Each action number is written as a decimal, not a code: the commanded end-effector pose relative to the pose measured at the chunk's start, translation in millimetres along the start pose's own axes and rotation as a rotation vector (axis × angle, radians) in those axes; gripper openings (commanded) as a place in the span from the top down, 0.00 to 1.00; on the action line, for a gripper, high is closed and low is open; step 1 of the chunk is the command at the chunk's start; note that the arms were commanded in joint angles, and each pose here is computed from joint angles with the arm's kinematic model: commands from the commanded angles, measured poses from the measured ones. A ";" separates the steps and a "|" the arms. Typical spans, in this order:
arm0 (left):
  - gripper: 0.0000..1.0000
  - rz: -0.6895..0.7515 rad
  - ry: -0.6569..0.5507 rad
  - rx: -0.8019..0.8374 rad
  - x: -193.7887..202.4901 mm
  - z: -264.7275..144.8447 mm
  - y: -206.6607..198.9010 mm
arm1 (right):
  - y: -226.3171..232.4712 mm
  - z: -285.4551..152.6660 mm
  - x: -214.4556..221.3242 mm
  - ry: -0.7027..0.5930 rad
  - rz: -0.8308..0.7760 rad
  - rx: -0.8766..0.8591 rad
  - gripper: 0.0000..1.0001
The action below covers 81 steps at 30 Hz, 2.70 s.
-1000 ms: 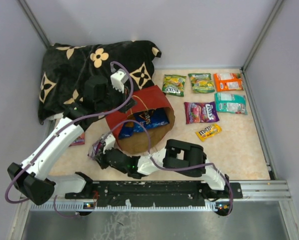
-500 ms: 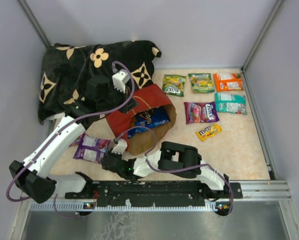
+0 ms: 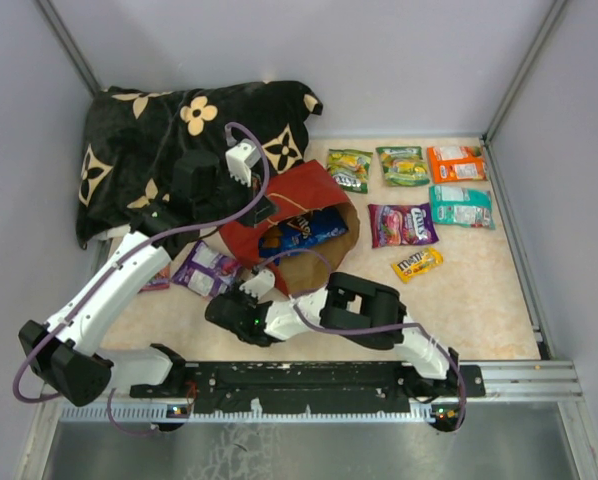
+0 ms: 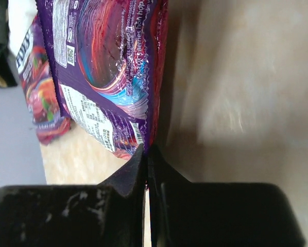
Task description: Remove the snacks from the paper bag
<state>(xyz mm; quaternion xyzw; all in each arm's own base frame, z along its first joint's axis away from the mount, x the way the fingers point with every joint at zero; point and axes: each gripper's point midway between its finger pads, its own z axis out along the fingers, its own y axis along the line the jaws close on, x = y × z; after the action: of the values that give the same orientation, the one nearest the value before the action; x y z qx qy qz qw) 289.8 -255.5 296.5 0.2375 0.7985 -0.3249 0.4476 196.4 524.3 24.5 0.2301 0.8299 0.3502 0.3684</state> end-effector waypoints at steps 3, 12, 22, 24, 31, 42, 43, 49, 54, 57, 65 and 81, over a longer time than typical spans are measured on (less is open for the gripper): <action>1.00 -0.004 -0.037 0.029 -16.1 -2.3 -6.0 | -19.6 46.9 -52.7 -0.140 -0.142 0.119 1.00; 1.00 -0.011 -0.029 0.038 -14.6 0.0 -5.9 | 37.7 76.2 -35.8 -0.006 -0.346 -0.040 0.85; 1.00 -0.008 -0.029 0.029 -14.2 0.4 -4.0 | 35.3 32.6 -35.0 0.049 -0.583 -0.094 0.17; 1.00 -0.008 -0.033 0.028 -15.4 -0.3 -3.6 | 30.3 20.8 -44.7 0.021 -0.679 -0.073 0.20; 1.00 -0.016 -0.052 0.049 -19.4 -3.1 -5.2 | 13.9 2.7 -72.0 -0.094 -0.910 0.059 0.28; 1.00 -0.023 -0.062 0.067 -20.7 -3.3 -5.7 | 28.0 24.2 -63.7 -0.063 -0.791 -0.091 0.44; 1.00 -0.023 -0.062 0.070 -20.8 -3.3 -6.4 | 35.4 17.1 -61.2 -0.078 -0.814 -0.147 0.44; 1.00 -0.026 -0.057 0.069 -19.3 -2.5 -5.2 | 37.7 -27.5 -47.9 -0.135 -0.949 -0.350 0.39; 1.00 -0.032 -0.043 0.076 -16.6 1.1 -5.2 | 39.7 -60.2 -37.1 -0.230 -1.309 -0.438 0.28; 1.00 -0.032 -0.041 0.080 -16.5 1.1 -5.9 | 34.0 -57.8 -34.0 -0.302 -1.642 -0.365 0.21; 1.00 -0.026 -0.047 0.068 -17.5 -0.8 -4.2 | 32.7 -76.8 -11.0 -0.399 -2.241 -0.672 0.12; 1.00 -0.021 -0.041 0.063 -16.1 -0.4 -2.8 | 33.6 15.2 -43.9 -0.349 -2.581 -0.607 0.20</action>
<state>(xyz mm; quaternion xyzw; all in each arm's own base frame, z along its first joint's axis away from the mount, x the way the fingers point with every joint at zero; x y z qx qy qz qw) 294.3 -258.7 300.0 0.2344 0.7904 -0.3538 0.4418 225.9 505.7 65.2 -0.7390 0.3123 -0.1066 0.5874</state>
